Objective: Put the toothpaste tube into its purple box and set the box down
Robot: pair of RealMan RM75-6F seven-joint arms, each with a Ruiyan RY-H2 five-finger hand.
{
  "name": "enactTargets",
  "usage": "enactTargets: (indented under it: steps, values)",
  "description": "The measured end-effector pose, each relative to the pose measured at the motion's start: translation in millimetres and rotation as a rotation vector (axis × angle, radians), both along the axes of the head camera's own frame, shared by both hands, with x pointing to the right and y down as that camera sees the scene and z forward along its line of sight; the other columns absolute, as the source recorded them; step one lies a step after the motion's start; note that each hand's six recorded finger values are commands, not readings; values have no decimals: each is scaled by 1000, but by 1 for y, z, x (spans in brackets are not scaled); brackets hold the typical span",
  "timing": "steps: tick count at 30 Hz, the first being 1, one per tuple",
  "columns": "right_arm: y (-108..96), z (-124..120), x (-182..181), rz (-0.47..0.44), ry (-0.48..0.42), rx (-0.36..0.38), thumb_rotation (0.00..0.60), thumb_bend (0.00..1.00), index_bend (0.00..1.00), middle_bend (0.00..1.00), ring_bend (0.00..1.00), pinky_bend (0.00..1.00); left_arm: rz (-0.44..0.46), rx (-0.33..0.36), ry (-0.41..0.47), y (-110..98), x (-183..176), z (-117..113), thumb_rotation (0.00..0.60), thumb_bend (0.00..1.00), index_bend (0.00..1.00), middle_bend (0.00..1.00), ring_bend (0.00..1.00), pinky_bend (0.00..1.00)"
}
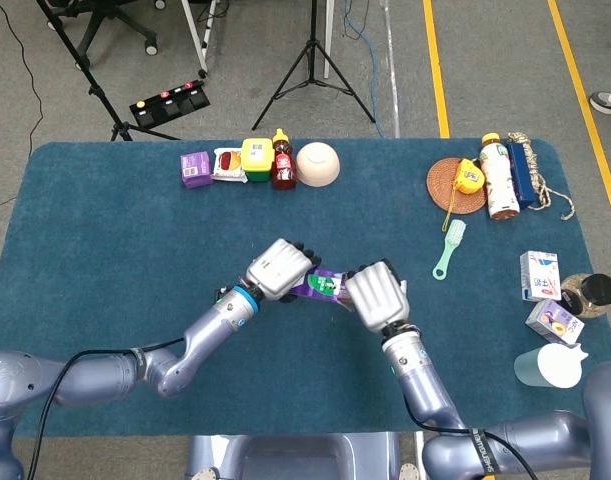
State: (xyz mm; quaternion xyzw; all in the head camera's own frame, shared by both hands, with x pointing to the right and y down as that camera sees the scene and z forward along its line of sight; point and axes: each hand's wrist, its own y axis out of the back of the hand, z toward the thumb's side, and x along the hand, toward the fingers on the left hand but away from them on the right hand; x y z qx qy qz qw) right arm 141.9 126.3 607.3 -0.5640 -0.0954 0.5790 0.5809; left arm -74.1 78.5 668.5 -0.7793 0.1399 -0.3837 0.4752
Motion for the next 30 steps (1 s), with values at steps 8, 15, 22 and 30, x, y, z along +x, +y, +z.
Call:
enactTargets:
  steps: [8,15,22,30]
  values:
    - [4,1,-13,-7,10,8,600,555,595,663,628,651,-5,-22,25,6,11,-2,600,231,450,406,348,559]
    - [5,0,-26,-5,19,20,600,555,595,664,630,654,-39,-74,52,9,17,-1,600,230,450,406,348,560]
    - [8,-2,-27,17,32,8,600,466,343,532,597,657,-67,-100,73,9,19,-4,600,231,450,406,348,559]
    - [8,-22,-28,47,37,11,600,122,57,221,460,631,-105,-135,106,7,16,-3,600,230,457,418,348,559]
